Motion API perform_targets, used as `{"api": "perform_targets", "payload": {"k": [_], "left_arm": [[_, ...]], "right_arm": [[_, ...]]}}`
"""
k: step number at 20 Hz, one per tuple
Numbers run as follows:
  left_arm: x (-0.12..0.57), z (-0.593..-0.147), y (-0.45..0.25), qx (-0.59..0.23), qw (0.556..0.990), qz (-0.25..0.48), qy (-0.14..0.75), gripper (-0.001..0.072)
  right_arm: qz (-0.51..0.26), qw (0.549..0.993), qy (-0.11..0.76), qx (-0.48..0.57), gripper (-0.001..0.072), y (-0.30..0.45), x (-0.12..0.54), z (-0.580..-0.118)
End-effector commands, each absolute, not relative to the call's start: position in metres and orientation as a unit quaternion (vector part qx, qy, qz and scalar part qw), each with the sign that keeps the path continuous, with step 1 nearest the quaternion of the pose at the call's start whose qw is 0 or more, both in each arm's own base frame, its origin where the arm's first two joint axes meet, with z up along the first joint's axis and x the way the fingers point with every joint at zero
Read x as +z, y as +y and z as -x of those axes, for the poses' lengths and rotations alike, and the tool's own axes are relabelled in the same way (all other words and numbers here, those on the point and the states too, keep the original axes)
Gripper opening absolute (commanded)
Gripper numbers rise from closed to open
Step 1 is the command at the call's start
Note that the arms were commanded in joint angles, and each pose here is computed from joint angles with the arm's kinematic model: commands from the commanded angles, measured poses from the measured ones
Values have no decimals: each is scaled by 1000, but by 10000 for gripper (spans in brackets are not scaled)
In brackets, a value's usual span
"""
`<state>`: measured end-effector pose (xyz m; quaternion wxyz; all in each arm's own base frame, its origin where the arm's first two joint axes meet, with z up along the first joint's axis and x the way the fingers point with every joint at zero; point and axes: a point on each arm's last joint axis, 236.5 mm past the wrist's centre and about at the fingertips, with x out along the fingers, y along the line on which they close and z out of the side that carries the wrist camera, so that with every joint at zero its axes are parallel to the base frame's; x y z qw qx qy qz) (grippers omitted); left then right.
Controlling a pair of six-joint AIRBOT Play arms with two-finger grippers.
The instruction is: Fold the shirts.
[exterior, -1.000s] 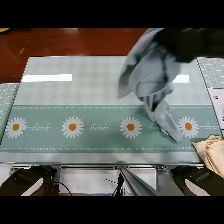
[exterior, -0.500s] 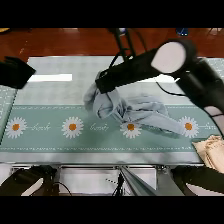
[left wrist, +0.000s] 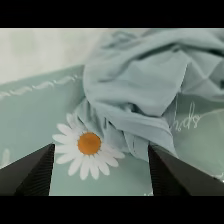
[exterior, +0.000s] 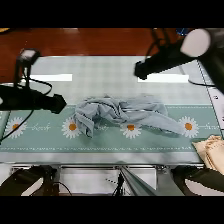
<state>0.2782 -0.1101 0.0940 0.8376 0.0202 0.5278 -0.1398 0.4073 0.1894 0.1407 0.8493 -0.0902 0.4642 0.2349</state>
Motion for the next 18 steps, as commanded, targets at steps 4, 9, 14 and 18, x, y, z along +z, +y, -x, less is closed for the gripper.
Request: {"api": "perform_targets", "payload": {"k": [4, 9, 14, 18], "left_arm": [[5, -235, -126, -197, 757, 121, 611, 709], [-24, -234, -139, -193, 751, 157, 611, 710], [-50, -258, -153, -179, 750, 180, 610, 710], [-69, -281, -153, -157, 755, 198, 605, 709]], "right_arm": [[-1, 847, 528, 67, 533, -6, 137, -405], [-136, 835, 530, 56, 533, -58, 111, -392], [-170, 821, 542, 55, 533, -66, 86, -381], [-176, 823, 536, 64, 532, -61, 84, -385]]}}
